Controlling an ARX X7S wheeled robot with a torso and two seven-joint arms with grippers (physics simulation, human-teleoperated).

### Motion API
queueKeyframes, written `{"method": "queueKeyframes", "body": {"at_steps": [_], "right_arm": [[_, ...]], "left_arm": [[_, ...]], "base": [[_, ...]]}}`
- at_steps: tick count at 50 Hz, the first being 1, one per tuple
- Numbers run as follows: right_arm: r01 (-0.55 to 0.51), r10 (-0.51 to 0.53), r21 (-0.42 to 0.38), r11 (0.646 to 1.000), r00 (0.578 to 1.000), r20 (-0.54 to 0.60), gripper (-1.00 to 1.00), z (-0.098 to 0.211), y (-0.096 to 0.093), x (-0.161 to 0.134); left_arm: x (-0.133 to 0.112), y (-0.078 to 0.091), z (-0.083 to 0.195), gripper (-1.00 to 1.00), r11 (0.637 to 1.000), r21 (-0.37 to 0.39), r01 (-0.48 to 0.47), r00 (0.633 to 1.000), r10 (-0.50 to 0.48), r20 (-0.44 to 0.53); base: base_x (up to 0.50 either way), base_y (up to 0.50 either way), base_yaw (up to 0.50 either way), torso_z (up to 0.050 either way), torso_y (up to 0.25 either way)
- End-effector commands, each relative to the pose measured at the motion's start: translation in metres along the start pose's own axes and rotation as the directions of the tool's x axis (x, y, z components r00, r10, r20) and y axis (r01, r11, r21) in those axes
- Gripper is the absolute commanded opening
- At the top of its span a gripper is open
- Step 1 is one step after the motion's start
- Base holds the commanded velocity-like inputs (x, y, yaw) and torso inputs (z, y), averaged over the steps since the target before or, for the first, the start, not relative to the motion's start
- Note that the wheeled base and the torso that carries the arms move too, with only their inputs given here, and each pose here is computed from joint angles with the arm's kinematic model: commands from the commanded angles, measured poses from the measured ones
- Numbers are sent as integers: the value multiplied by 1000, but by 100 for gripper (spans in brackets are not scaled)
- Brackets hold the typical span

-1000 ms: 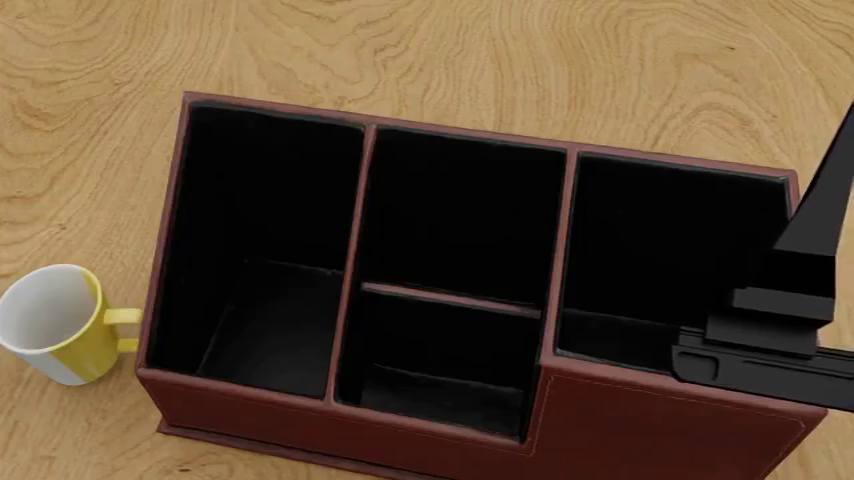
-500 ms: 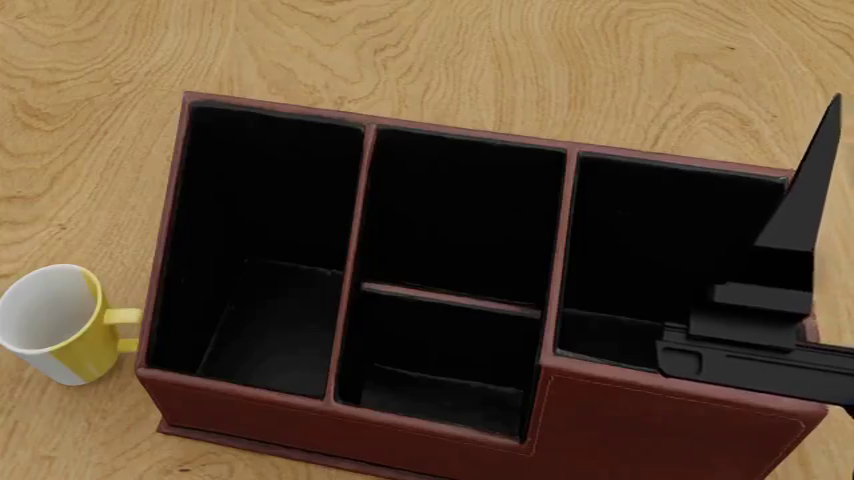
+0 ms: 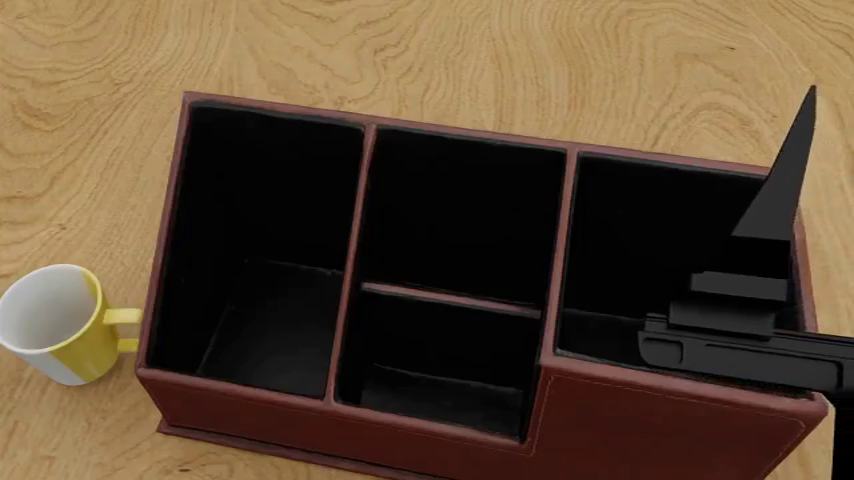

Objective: Pick up the book and place it in the back compartment of the caddy.

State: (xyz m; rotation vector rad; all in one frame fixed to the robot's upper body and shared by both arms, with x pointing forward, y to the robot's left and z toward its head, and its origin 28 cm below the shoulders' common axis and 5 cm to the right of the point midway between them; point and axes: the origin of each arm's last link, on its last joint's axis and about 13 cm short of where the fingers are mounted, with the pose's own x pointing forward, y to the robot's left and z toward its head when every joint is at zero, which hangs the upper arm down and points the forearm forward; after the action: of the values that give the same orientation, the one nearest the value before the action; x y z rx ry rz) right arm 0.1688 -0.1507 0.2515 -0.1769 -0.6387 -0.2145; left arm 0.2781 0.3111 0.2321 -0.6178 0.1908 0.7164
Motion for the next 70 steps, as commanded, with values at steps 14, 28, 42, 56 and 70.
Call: {"method": "queueKeyframes", "body": {"at_steps": [14, 28, 42, 56, 70], "right_arm": [[-11, 11, -11, 1000, 1000, -4, 100, 0, 4, 2], [-20, 20, -15, 1000, 1000, -9, 100, -2, 6, 4], [-27, 27, -19, 999, 1000, -10, 100, -3, 8, 6], [-27, 27, -22, 999, 1000, -8, 100, -2, 7, 6], [-29, 28, -25, 999, 1000, -7, 100, -2, 8, 7]], "left_arm": [[34, 3, -15, 100, 997, 39, -69, 997, 71, -31], [48, 3, -29, 100, 994, 80, -78, 995, 83, -58], [57, -2, -40, 100, 990, 125, -72, 994, 82, -74], [70, 1, -53, 100, 987, 137, -89, 989, 103, -102], [79, 4, -62, 100, 984, 144, -107, 986, 124, -114]], "base": [[0, 0, 0, 0, 0], [0, 0, 0, 0, 0], [0, 0, 0, 0, 0], [0, 0, 0, 0, 0], [0, 0, 0, 0, 0]]}}
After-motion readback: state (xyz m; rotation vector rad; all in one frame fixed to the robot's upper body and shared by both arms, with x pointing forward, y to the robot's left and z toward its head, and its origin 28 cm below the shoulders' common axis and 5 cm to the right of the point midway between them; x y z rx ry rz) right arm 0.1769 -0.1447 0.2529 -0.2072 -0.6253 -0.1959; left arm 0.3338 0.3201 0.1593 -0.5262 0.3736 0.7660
